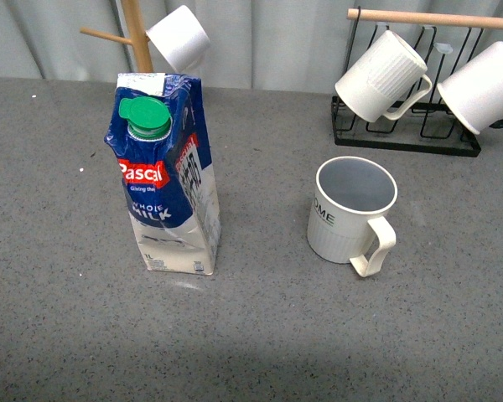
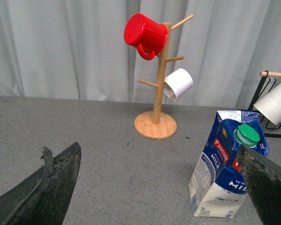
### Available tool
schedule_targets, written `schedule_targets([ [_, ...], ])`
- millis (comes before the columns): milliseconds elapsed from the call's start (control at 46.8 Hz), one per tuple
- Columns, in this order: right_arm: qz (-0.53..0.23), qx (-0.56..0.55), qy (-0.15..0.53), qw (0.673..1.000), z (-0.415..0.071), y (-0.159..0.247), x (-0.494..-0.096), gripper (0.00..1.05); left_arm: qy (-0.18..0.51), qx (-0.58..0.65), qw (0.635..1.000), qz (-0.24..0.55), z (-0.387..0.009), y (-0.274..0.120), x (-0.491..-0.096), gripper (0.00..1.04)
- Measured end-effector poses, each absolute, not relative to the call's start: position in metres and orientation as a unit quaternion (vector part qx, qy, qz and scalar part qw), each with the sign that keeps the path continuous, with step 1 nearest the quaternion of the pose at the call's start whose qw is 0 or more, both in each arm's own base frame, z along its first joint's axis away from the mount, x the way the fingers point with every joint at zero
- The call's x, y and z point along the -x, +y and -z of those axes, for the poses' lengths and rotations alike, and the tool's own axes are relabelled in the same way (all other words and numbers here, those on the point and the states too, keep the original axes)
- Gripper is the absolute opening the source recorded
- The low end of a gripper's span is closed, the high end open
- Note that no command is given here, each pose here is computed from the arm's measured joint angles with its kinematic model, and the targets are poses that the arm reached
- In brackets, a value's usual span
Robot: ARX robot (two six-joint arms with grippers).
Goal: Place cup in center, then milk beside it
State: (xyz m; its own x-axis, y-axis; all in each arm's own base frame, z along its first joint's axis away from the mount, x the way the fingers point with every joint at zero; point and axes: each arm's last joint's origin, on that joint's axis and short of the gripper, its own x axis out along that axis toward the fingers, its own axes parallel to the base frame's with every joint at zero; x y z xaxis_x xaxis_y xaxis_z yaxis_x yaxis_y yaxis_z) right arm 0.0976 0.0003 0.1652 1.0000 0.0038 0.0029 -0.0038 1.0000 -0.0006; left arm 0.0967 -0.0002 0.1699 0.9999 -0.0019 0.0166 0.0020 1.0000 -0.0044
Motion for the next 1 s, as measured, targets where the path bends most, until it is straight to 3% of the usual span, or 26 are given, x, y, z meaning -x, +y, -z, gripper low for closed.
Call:
schedule_targets([
  [299, -0.002, 0.000, -0.001, 1.000, -0.165, 0.000, -0.098, 0.98, -0.008, 0.002, 1.000, 0.001, -0.170, 0.000, -0.097, 0.98],
  [406, -0.002, 0.000, -0.001, 1.000, -0.165, 0.000, -0.098, 0.96, -0.006, 0.005, 1.000, -0.003, -0.170, 0.000, -0.097, 0.98],
  [556, -0.002, 0.000, -0.002, 1.000, -0.165, 0.000, -0.098, 0.96, 0.073, 0.039, 0.996, -0.040, -0.164, -0.001, -0.108, 0.98],
  [769, -0.002, 0.000, -0.002, 1.000, -0.165, 0.000, -0.098, 0.96, 0.051, 0.070, 0.996, -0.015, -0.193, -0.001, -0.156, 0.98],
  [1004, -0.002, 0.000, -0.002, 1.000, -0.165, 0.000, -0.098, 0.96, 0.086, 0.076, 0.993, 0.009, -0.186, -0.010, -0.205, 0.98],
])
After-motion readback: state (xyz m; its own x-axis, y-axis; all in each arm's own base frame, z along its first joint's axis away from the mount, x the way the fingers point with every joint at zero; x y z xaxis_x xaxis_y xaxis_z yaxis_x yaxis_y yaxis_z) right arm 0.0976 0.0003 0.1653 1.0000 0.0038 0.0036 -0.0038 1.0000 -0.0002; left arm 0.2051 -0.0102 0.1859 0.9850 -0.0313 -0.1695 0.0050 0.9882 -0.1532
